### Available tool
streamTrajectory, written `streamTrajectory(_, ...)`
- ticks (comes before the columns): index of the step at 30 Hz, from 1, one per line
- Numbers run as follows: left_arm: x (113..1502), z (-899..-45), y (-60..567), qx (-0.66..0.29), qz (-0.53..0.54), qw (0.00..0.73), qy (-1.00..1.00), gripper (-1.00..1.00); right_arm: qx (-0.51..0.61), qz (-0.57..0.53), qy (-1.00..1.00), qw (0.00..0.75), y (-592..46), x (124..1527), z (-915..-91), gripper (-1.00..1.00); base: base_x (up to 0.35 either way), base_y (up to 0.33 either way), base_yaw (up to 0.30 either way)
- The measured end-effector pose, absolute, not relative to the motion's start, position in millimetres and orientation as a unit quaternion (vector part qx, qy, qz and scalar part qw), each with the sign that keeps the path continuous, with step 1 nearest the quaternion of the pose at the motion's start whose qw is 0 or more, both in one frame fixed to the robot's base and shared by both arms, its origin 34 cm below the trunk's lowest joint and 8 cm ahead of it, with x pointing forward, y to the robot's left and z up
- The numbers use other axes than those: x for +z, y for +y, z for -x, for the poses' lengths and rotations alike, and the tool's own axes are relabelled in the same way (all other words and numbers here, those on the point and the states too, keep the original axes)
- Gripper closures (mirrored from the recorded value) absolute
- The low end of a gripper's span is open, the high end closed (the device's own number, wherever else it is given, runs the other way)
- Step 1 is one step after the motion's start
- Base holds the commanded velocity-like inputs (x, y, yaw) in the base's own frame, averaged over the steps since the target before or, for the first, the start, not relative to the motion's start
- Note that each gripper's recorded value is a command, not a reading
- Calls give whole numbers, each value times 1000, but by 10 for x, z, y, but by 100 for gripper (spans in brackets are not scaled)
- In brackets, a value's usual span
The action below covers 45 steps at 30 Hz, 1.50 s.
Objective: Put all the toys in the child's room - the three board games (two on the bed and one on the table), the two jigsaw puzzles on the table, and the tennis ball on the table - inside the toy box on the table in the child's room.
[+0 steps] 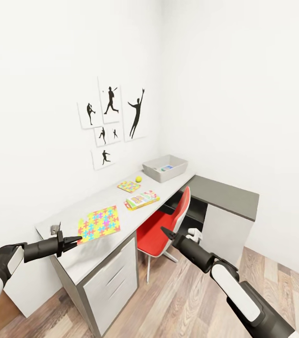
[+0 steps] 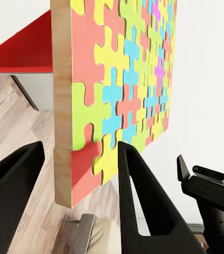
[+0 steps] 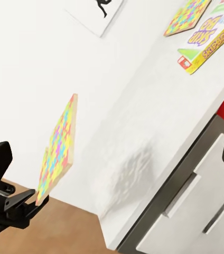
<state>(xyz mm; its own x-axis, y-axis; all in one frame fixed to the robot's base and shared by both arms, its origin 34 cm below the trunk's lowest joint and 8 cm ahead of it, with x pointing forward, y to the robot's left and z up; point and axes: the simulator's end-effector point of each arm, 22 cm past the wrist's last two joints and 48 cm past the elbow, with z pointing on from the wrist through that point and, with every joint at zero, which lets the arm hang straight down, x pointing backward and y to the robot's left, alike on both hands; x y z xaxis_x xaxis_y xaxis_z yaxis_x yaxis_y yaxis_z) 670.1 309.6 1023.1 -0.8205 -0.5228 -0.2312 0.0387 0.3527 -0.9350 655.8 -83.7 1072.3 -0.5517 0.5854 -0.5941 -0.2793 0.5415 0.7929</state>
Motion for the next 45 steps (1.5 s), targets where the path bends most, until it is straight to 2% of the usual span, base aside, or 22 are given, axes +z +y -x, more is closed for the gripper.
streamTrajectory(10,10207,-6703,3094,-547,156,255,782,100,473,-105,745,459,-778,10721,-6556,-100,0,0,-32)
streamTrajectory(45,9984,-6705,3104,-544,167,240,787,100,469,-111,755,444,-768,10495,-6575,-100,0,0,-127)
